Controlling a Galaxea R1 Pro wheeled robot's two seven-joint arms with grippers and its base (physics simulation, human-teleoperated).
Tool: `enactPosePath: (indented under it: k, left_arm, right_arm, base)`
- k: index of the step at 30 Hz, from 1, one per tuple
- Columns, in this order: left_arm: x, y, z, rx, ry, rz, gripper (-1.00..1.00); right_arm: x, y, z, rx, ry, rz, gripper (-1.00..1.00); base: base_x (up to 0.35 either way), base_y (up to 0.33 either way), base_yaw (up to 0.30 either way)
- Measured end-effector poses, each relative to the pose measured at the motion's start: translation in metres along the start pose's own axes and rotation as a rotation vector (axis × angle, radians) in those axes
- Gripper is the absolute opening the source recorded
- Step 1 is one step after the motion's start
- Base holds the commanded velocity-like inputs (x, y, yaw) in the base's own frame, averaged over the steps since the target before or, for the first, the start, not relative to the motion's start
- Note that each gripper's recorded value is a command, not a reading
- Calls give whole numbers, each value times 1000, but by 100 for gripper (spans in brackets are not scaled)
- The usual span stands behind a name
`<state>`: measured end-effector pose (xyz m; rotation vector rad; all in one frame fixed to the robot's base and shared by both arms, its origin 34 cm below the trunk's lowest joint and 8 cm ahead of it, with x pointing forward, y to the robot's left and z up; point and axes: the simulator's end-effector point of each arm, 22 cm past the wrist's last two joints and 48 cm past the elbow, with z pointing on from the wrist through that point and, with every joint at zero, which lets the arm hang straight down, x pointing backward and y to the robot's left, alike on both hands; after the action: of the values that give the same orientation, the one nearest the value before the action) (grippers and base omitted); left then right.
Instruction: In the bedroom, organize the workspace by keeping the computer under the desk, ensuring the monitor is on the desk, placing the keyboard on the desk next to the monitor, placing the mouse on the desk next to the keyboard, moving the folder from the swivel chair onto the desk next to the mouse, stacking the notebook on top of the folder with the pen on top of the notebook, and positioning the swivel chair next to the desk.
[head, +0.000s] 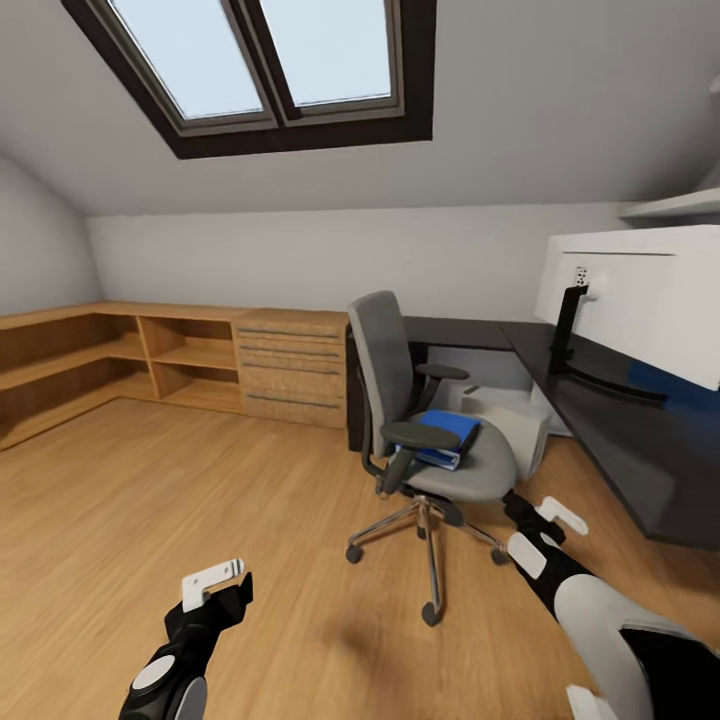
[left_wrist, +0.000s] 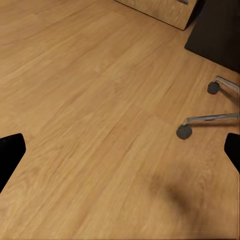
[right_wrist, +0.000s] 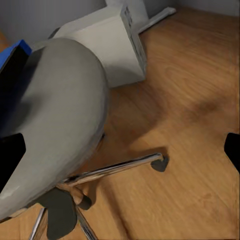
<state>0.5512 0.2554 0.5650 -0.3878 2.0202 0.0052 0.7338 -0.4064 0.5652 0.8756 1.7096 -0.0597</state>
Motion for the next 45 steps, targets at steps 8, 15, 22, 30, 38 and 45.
enactPosePath:
  k: [8, 15, 22, 30, 38, 45]
  left_arm:
    - [1, 0, 0, 1, 2, 2, 100]
    - [1, -2, 0, 5, 1, 3, 100]
    - [7, -7, 0, 9, 12, 1, 100]
    - [8, -8, 0, 9, 15, -2, 100]
    - [8, -7, 0, 9, 15, 0, 100]
    - [8, -7, 0, 9, 14, 0, 100]
  right_arm:
    - [-3, -12, 3, 31, 7, 62, 100]
    - [-2, -10, 2, 28, 9, 65, 100]
    - [6, -2, -1, 13, 20, 63, 100]
    - [9, 7, -5, 6, 14, 63, 100]
    - [9, 9, -5, 5, 13, 67, 100]
    - [8, 8, -5, 6, 13, 68, 100]
  base:
    - [0, 0, -267]
    - [169, 0, -78]
    - [170, 0, -4]
    - [0, 0, 0]
    - [15, 0, 0]
    - [203, 0, 0]
